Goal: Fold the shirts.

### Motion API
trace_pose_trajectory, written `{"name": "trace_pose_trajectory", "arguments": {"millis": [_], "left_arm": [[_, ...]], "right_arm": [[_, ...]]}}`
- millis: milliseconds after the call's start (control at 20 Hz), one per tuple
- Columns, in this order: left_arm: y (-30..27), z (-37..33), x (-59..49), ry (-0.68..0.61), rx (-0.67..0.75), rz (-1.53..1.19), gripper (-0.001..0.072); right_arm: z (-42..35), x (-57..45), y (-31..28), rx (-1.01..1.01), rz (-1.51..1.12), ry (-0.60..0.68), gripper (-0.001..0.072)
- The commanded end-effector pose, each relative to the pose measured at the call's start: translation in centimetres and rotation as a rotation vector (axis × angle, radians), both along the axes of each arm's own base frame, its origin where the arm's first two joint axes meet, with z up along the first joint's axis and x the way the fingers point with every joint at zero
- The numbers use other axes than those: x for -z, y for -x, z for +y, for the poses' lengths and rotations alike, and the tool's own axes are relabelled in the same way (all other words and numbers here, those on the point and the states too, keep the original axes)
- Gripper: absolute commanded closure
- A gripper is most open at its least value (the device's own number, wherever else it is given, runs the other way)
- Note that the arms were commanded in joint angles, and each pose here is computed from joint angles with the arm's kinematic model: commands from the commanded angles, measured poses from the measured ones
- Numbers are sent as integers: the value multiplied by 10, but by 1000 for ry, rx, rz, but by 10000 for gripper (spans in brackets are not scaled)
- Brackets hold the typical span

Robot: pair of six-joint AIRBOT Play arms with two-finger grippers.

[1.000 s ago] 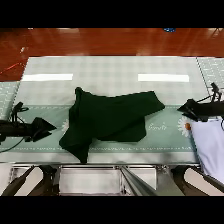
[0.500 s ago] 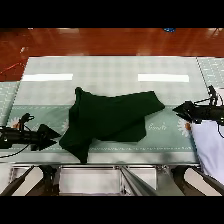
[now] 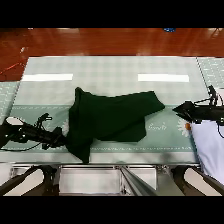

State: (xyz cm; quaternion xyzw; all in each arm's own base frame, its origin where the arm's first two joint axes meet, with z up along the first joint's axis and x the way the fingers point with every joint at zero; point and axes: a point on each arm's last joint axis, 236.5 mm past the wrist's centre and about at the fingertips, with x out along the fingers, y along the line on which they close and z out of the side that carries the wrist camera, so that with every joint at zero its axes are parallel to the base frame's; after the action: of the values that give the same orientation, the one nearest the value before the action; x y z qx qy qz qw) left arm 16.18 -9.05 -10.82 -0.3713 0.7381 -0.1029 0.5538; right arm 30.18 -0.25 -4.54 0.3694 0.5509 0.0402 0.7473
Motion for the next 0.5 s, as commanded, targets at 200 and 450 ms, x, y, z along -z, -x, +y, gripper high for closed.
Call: {"name": "trace_pose_trajectory", "arguments": {"millis": [200,450], "left_arm": [[-5,-3,5,-15,43,-40,683],[-5,-3,5,-14,45,-39,684]], "right_arm": [[-3,33,6,37,119,-35,306],[14,34,-36,87,54,-216,306]]}}
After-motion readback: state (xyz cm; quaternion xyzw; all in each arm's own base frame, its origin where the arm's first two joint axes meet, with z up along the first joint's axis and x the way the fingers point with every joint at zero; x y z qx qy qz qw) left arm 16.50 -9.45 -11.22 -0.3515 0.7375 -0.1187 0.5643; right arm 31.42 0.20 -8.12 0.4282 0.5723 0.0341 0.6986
